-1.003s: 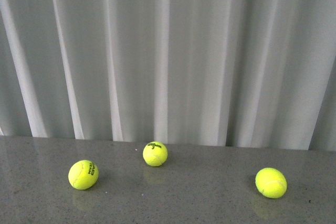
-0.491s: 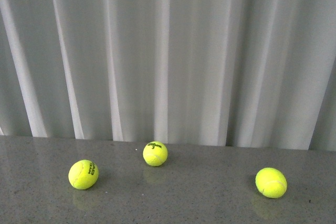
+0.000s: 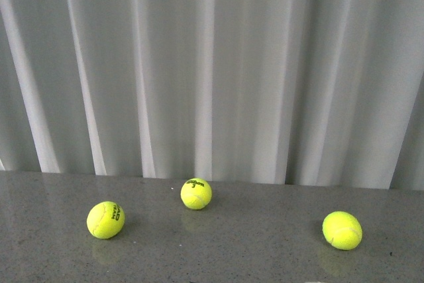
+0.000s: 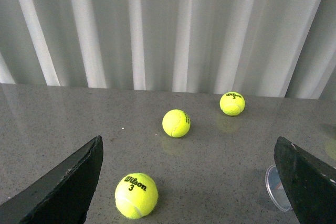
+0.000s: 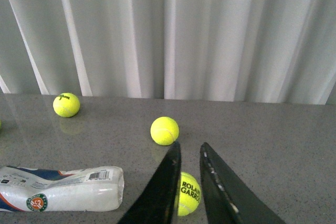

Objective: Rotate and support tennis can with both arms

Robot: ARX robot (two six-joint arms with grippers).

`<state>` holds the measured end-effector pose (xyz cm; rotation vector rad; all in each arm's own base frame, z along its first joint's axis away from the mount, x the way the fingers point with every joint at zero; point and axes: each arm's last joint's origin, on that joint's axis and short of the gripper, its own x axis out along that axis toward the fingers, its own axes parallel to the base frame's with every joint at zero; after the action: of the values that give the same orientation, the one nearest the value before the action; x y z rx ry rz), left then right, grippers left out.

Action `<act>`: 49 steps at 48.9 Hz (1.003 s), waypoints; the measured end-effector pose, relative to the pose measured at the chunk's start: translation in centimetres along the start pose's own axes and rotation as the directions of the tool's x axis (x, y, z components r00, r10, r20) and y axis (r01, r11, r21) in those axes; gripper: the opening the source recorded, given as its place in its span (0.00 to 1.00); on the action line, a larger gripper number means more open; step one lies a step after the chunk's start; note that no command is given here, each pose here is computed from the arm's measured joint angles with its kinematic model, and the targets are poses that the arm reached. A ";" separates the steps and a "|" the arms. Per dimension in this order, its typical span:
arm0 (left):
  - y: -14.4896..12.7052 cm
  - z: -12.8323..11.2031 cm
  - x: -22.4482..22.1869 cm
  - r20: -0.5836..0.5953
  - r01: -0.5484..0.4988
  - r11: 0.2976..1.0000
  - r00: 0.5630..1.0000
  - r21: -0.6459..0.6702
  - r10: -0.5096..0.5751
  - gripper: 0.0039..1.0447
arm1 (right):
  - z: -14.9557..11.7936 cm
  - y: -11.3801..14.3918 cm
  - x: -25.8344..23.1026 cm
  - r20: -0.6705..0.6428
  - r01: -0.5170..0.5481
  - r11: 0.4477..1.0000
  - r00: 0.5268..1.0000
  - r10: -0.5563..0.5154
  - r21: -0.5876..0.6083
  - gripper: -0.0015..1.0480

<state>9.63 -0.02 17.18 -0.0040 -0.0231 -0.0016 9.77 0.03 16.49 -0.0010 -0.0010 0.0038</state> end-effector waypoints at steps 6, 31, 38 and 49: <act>0.0 0.0 0.0 0.000 0.000 1.000 1.000 0.000 0.000 0.94 | 0.0 0.0 0.0 0.000 0.000 1.000 1.000 0.000 0.000 0.34; 0.0 0.0 0.0 0.000 0.000 1.000 1.000 0.000 0.000 0.94 | 0.0 0.0 0.0 -0.001 0.000 1.000 1.000 0.000 0.001 0.93; 0.0 0.0 0.0 0.000 0.000 1.000 1.000 0.000 0.000 0.94 | 0.0 0.0 0.0 -0.001 0.000 1.000 1.000 0.000 0.001 0.93; 0.0 0.0 0.0 0.000 0.000 1.000 1.000 0.000 0.000 0.94 | 0.0 0.0 0.0 -0.001 0.000 1.000 1.000 0.000 0.001 0.93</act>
<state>9.63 -0.02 17.18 -0.0040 -0.0231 -0.0016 9.77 0.02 16.48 -0.0002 -0.0002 0.0034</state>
